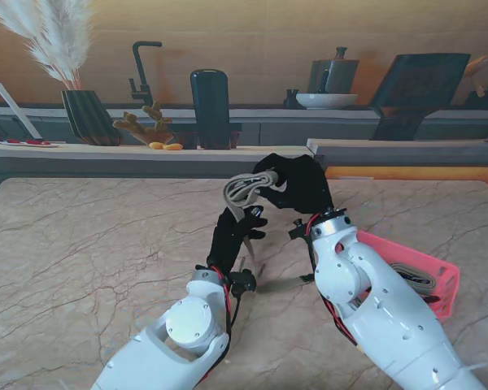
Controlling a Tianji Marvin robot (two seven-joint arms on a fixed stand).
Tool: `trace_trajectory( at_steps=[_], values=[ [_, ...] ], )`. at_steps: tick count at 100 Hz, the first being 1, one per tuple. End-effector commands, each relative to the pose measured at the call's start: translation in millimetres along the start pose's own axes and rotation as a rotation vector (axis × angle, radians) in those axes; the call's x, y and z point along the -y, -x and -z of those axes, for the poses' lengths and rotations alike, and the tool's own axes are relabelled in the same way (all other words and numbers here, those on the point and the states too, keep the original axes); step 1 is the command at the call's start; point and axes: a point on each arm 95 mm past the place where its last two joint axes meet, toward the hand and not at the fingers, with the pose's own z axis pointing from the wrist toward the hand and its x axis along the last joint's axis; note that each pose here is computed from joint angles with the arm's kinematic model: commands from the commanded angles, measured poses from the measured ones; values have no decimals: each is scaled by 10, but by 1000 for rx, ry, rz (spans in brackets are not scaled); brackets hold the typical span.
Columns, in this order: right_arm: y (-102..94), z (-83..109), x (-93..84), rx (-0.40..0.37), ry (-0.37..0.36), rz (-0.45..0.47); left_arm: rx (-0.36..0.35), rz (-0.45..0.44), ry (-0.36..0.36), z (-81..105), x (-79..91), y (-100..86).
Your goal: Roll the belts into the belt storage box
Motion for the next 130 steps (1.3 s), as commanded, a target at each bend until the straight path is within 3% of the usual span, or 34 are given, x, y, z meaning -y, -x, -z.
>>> trace_trajectory(
  at_steps=[1,47,81,113,130],
  values=[
    [-53,69,147,-1,-26,-21,-24,30,10,7,-97,-46],
    [-114,229,574,16,-115,-92,-110,27,-71,-9,-59,-169],
    [-193,305,828,2,-213,-148,-108,6,-87,-28,-33,-190],
    [-195,402,826,-75,-316,-90,-80,10,-92,-16,20,-198],
    [-229,434,725,-125,-337,-51,-34,-11,-49,-27,58,-146]
  ],
)
